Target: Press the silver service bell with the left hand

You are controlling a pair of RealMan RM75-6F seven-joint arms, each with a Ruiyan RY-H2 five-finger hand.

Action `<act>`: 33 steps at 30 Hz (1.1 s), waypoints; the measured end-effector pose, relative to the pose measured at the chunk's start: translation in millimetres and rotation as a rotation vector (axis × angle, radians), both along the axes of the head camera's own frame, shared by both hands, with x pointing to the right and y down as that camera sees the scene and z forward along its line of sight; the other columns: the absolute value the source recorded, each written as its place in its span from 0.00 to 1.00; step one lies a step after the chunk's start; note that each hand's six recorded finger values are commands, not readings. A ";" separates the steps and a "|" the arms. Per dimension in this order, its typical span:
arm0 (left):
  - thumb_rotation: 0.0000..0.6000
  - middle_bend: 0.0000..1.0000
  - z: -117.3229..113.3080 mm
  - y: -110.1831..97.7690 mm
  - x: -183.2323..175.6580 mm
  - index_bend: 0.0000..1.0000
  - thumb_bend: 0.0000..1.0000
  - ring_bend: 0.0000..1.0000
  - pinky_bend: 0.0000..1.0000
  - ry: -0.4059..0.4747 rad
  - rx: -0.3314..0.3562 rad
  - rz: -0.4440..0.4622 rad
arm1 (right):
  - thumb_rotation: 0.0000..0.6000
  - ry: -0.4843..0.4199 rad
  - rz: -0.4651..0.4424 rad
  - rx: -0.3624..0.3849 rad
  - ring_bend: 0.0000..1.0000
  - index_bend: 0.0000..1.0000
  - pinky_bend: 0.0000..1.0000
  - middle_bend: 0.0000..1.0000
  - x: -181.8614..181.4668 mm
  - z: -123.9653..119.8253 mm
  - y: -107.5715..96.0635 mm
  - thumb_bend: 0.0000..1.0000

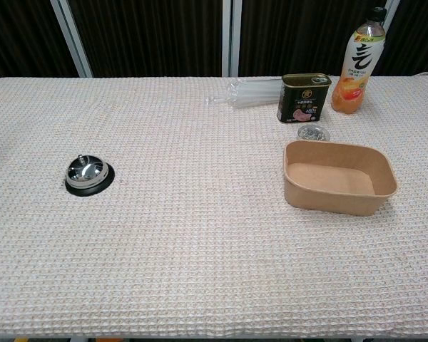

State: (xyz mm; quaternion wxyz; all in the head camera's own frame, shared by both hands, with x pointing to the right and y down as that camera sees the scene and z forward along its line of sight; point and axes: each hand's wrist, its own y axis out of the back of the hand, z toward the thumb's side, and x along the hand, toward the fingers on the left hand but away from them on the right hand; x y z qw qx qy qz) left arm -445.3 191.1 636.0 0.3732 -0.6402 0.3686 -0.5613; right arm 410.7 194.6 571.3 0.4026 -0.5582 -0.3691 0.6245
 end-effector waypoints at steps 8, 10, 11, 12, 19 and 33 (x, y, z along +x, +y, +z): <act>0.00 0.00 0.2 -2.0 3.4 0.00 0.00 0.00 0.00 0.004 0.004 0.009 | 1.00 -0.008 0.014 0.017 0.00 0.00 0.00 0.00 4.8 -5.6 -2.0 0.28; 0.00 0.00 0.3 -2.9 5.3 0.00 0.00 0.00 0.00 0.007 0.005 0.014 | 1.00 -0.010 0.017 0.019 0.00 0.00 0.00 0.00 5.9 -6.3 -3.0 0.28; 0.00 0.00 0.4 -3.9 6.9 0.00 0.00 0.00 0.00 0.010 0.005 0.017 | 1.00 -0.010 0.019 0.021 0.00 0.00 0.00 0.00 6.3 -6.6 -3.4 0.28; 0.00 0.00 0.6 -4.8 8.4 0.00 0.00 0.00 0.00 0.013 0.006 0.020 | 1.00 -0.010 0.021 0.022 0.00 0.00 0.00 0.00 6.8 -6.8 -3.7 0.28; 0.00 0.00 9.5 -15.3 33.0 0.00 0.00 0.00 0.00 0.046 -0.002 0.085 | 1.00 -0.008 0.021 0.025 0.00 0.00 0.00 0.00 7.7 -7.7 -3.9 0.28; 0.00 0.00 62.1 -6.8 106.3 0.00 0.03 0.00 0.00 0.115 -0.141 0.271 | 1.00 -0.023 0.038 0.013 0.00 0.00 0.00 0.00 10.5 -5.9 -5.3 0.28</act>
